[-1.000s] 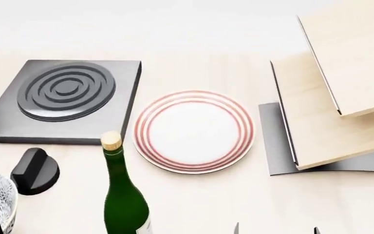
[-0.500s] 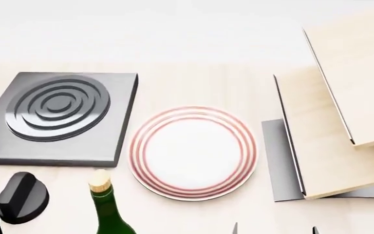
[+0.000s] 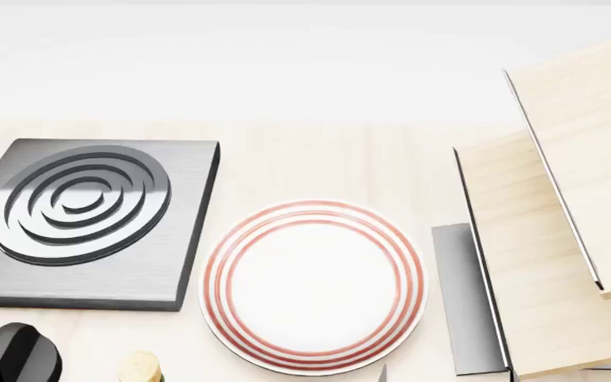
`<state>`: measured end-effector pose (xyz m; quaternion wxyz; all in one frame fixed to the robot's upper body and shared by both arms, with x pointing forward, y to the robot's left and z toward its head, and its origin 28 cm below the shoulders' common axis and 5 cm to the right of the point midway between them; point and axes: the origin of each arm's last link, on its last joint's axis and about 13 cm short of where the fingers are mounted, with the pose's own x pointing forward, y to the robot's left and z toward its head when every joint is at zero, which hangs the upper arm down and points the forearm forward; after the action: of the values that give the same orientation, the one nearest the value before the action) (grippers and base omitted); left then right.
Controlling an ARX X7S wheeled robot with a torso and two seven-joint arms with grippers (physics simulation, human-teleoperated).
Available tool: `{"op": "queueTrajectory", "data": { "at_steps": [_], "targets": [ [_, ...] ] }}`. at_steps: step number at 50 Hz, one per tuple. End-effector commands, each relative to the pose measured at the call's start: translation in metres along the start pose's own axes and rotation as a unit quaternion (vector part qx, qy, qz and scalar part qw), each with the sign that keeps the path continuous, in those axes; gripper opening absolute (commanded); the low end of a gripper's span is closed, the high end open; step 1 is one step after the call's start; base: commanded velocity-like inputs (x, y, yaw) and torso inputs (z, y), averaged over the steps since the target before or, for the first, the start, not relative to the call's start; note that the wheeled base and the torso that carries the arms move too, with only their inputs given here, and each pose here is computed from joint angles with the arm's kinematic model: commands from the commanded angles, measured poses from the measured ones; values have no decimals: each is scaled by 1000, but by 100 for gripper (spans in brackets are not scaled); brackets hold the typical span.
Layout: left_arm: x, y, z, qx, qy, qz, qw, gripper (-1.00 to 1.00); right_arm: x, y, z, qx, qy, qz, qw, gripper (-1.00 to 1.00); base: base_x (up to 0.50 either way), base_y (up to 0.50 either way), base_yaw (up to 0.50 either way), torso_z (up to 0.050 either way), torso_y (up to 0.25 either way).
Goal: Pick up the akita bowl and put it on the plate.
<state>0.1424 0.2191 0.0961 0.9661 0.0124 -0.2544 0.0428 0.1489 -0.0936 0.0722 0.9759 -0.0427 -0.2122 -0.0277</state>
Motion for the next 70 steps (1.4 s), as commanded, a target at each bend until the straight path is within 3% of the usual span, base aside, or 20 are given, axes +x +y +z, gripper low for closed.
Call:
{"op": "queueTrajectory", "data": {
  "at_steps": [1,27,38,57,70],
  "targets": [
    [-1,0,0,1,0,-1,1000,100,0,0,-1,0,0,0,1000,100,199,0,0,0,0],
    [1,0,-1,7,4,-2,1000,100,0,1,-3,1,0,-1,1000,100,108,0,0,0,0],
    [2,5,10,40,-7,12,999,100,1,0,-1,2,-2,0,1000,100,0,0,0,0,0],
    [8,38,31,111,2,91,990,100,3,0,-6,1,6,-3,1000,100,0,0,0,0,0],
    [1,68,51,164,10,166,972,100,3,2,-8,-1,8,-1,1000,100,0,0,0,0,0]
  ]
}}
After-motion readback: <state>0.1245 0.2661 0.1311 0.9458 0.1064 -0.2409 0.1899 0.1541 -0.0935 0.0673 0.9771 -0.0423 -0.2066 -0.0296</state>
